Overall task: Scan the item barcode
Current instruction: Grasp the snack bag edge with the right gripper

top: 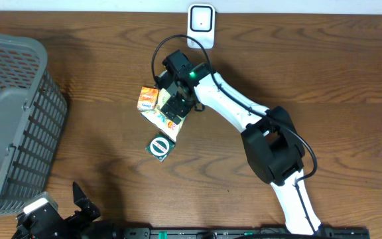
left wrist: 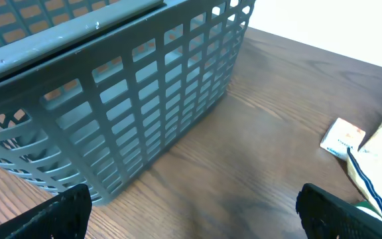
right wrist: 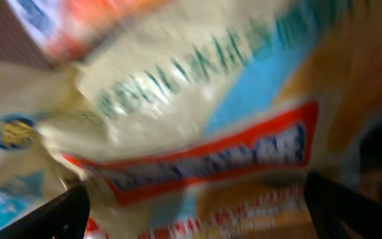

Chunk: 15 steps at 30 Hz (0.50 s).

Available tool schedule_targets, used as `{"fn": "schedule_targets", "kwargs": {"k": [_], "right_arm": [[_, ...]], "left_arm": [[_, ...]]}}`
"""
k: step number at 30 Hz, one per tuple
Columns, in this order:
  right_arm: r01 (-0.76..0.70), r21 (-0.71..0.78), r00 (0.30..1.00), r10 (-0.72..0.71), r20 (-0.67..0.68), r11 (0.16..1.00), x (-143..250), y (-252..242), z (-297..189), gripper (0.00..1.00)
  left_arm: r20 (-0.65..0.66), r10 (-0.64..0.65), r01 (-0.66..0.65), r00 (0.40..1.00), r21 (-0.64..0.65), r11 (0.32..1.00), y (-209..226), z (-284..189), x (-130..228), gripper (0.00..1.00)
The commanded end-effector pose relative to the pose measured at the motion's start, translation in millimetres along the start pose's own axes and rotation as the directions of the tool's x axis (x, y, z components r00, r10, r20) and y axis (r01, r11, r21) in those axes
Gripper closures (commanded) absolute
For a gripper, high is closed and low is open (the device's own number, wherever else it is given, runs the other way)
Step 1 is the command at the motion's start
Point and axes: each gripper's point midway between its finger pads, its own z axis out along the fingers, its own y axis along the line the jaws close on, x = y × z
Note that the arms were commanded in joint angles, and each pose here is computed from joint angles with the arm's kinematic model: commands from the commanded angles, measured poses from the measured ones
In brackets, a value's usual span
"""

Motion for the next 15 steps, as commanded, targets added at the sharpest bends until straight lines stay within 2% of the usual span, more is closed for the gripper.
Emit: {"fn": "schedule_targets", "kwargs": {"k": [1, 3, 4, 7, 9, 11, 15], "right_arm": [[-0.164, 0.123, 0.986, 0.160, 0.042, 0.979, -7, -33, -33, 0.01], [-0.224, 0.134, 0.971, 0.210, 0.112, 0.965, -21, -35, -57, 0.06], [-0.234, 0.120, 0.966, 0.217, 0.139, 0.965, -27, -32, -64, 0.13], [-0.211, 0.096, 0.963, 0.190, 0.191, 0.973, -42, -23, -70, 0.37], [-0.201, 0.093, 0.965, 0.180, 0.191, 0.975, -44, -19, -65, 0.57], [-0.156, 0.061, 0.973, 0.143, 0.184, 0.986, -45, -8, -62, 0.71], [-0.127, 0.041, 0.974, 0.116, 0.197, 0.991, -52, 3, -65, 0.71]], "left_arm": [[0.003, -0.008, 0.008, 1.000, -0.004, 1.000, 1, 0, 0, 0.02], [0.003, -0.008, 0.008, 1.000, -0.004, 1.000, 1, 0, -1, 0.02], [0.003, -0.008, 0.008, 1.000, -0.005, 1.000, 1, 0, -1, 0.02], [0.003, -0.008, 0.008, 1.000, -0.004, 1.000, 1, -1, -1, 0.02], [0.003, -0.008, 0.008, 1.000, -0.004, 1.000, 1, 0, 0, 0.02], [0.003, -0.008, 0.008, 1.000, -0.004, 1.000, 1, 0, 0, 0.02], [0.003, -0.008, 0.008, 1.000, -0.004, 1.000, 1, 0, 0, 0.02]]}}
